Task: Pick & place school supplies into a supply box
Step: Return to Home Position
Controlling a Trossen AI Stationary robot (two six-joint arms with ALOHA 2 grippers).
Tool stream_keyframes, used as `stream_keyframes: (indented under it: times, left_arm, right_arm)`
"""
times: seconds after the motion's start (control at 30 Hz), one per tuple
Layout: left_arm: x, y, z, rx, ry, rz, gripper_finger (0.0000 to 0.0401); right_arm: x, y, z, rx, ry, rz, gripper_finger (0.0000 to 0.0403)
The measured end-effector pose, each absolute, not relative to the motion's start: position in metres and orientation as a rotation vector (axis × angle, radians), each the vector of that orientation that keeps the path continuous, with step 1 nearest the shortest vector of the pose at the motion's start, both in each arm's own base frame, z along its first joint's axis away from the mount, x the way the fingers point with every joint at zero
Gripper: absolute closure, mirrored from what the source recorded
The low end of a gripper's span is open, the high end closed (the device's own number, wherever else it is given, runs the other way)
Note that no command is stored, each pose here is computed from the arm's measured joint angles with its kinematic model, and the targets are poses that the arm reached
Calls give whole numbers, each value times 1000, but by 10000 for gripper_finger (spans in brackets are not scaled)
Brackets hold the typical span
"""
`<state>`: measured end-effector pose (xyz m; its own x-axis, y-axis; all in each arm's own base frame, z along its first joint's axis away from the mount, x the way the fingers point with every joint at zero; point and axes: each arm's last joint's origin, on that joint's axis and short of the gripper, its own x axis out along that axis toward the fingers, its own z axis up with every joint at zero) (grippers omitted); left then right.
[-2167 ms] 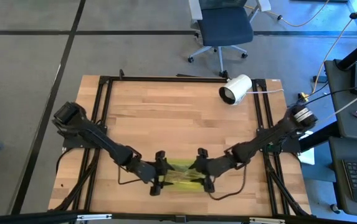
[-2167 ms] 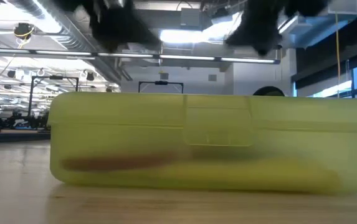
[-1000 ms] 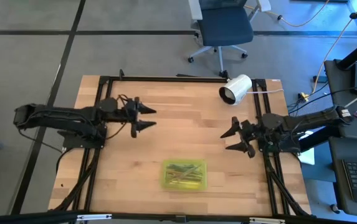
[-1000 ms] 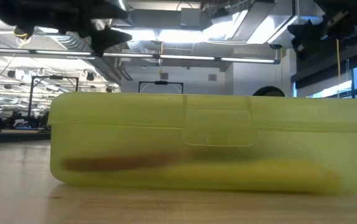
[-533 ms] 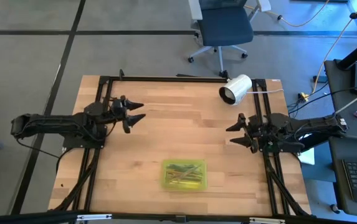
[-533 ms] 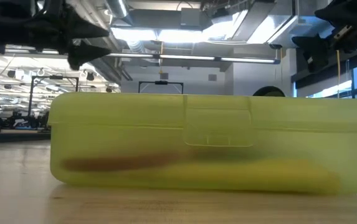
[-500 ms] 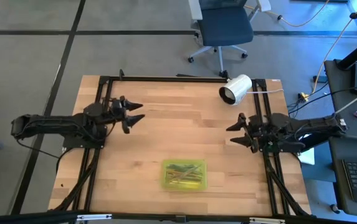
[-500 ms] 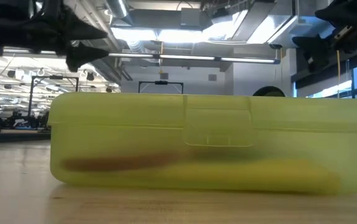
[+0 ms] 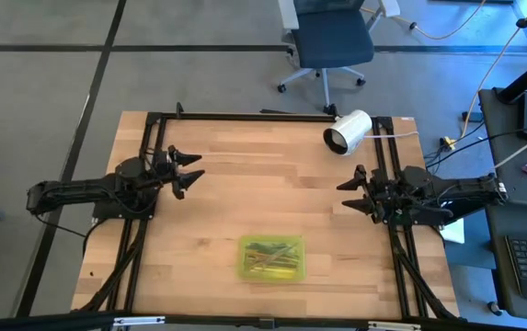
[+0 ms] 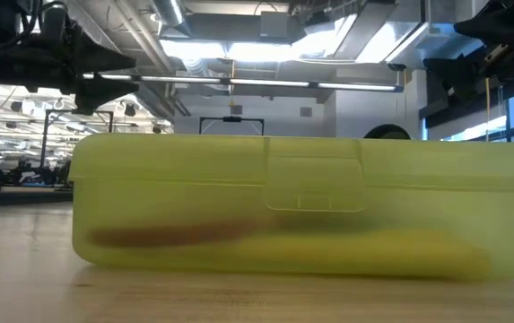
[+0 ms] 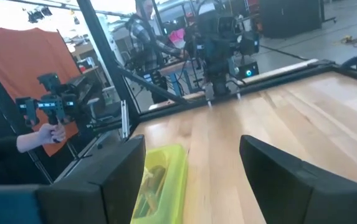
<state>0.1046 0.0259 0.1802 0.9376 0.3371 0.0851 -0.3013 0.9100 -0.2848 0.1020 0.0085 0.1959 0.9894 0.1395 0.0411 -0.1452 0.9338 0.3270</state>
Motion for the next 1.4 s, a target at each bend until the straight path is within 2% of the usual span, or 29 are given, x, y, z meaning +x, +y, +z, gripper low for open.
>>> stream_keyframes:
  times: [0.67, 0.83, 1.07, 1.23, 1.4]
  left_arm:
    - [95, 24, 174, -250, -126, 329, 118]
    - [95, 24, 174, -250, -127, 329, 118]
    - [95, 24, 174, -252, -128, 329, 118]
    - [95, 24, 174, -252, -128, 329, 118]
    - [95, 24, 174, -252, -128, 329, 118]
  right_arm:
    - [90, 5, 196, 252, -65, 63, 138]
    - [96, 6, 179, 245, -115, 67, 138]
    - [96, 6, 177, 225, -110, 62, 138]
    - [97, 3, 170, 201, -48, -50, 138]
    - [97, 3, 170, 128, -42, -49, 138]
